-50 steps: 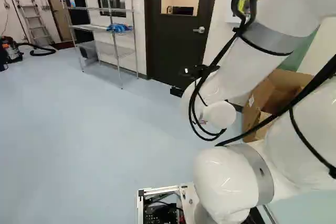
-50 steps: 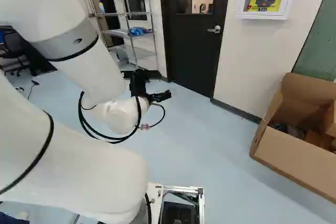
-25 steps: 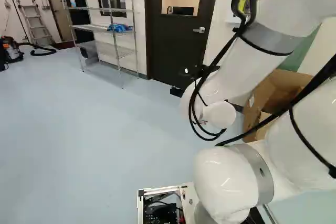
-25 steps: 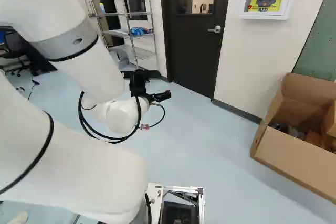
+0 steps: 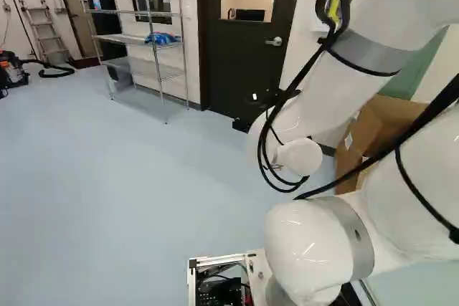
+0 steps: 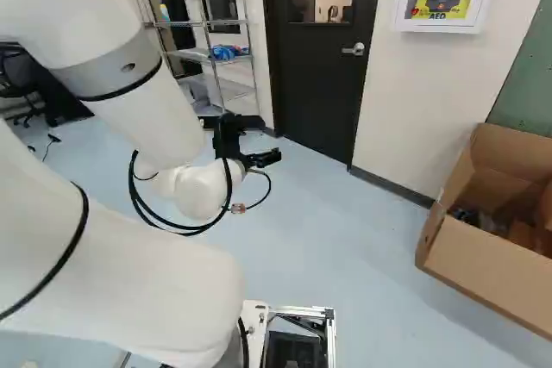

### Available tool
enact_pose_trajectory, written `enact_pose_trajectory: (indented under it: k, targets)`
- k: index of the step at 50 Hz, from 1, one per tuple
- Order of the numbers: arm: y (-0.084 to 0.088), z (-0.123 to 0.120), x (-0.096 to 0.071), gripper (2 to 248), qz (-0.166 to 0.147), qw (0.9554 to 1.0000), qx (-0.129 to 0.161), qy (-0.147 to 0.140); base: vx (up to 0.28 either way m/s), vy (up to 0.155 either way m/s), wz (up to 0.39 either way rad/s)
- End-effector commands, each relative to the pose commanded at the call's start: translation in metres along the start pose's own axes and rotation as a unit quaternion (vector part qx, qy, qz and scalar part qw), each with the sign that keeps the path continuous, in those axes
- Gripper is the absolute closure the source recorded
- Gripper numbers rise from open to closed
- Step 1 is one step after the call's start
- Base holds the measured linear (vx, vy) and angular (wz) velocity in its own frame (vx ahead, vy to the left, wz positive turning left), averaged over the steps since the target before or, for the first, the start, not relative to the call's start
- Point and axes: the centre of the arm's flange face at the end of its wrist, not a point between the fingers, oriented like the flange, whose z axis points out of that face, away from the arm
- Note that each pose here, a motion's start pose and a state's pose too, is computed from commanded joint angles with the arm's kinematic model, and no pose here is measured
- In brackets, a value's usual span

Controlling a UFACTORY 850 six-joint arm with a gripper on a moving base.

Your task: Open the door and move inside

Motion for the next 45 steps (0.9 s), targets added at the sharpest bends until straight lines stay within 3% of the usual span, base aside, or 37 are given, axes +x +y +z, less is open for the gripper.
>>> enact_pose_trajectory:
  k: [33,45]
  targets:
    - [0.0000,0.0000,0.0000,3,0.000,1.0000,0.000,0.000,0.199,0.085,-0.029]
    - [0.0000,0.0000,0.0000,3,0.000,1.0000,0.000,0.000,0.218,0.073,-0.192]
